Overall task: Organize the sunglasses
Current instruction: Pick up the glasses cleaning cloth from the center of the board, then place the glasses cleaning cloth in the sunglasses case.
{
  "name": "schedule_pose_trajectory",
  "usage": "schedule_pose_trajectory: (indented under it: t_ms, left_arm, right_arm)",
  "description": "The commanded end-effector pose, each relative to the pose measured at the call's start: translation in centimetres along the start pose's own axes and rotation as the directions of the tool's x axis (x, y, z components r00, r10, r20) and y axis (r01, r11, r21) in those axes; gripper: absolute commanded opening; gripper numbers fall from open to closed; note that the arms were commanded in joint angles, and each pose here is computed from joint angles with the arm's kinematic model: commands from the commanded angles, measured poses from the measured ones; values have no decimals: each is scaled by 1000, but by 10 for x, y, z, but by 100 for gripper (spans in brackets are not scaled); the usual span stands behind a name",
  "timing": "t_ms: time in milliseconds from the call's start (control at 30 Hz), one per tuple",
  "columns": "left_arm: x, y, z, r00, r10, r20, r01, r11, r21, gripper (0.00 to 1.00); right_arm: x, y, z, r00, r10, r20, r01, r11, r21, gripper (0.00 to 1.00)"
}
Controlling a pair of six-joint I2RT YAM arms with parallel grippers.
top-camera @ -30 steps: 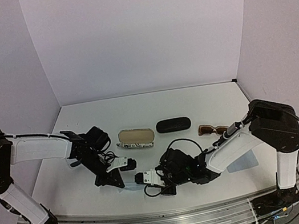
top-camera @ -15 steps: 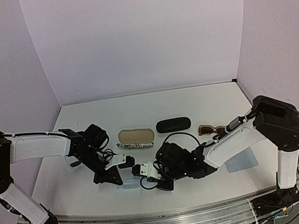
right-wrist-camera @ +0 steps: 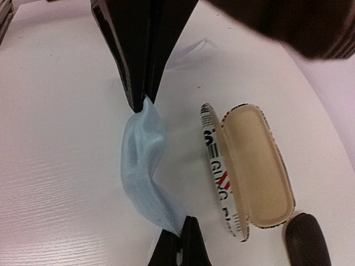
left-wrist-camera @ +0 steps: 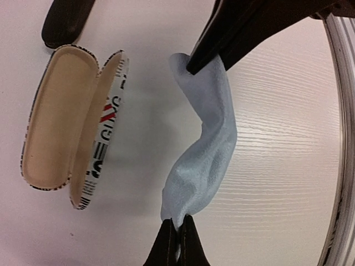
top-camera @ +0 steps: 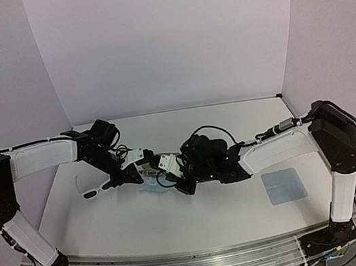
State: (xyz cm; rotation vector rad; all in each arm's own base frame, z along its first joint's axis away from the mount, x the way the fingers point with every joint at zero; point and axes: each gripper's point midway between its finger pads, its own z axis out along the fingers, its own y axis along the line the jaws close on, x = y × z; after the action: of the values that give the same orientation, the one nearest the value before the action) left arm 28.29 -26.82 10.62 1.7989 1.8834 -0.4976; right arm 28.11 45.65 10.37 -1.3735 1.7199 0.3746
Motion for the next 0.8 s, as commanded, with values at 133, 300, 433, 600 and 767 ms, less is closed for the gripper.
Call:
schedule_pose_trajectory:
  t_ms: [133,300,433,600,767]
  left_arm:
    - [-22,86,-8,994,111,22,-105,980,-168,0]
    - [-21,122,-4,991,132,15,-126,967,-222,0]
    - [-25,144,0,990,142,21,-132,959,-249,0]
    - [-19,150,15,988,153,12,-146,963,-226,0]
    - [-8,141,29,989,147,8,-143,973,-179,0]
  right_arm:
    - [-26,-68,12,999,-34,12,32,991,130,0]
    - [-17,-94,27,999,-43,-19,46,984,173,0]
    - [-7,-107,38,998,-46,-43,53,982,183,0]
    - [4,-118,49,996,-50,-69,62,982,181,0]
    - [16,-115,56,990,-90,-106,106,983,151,0]
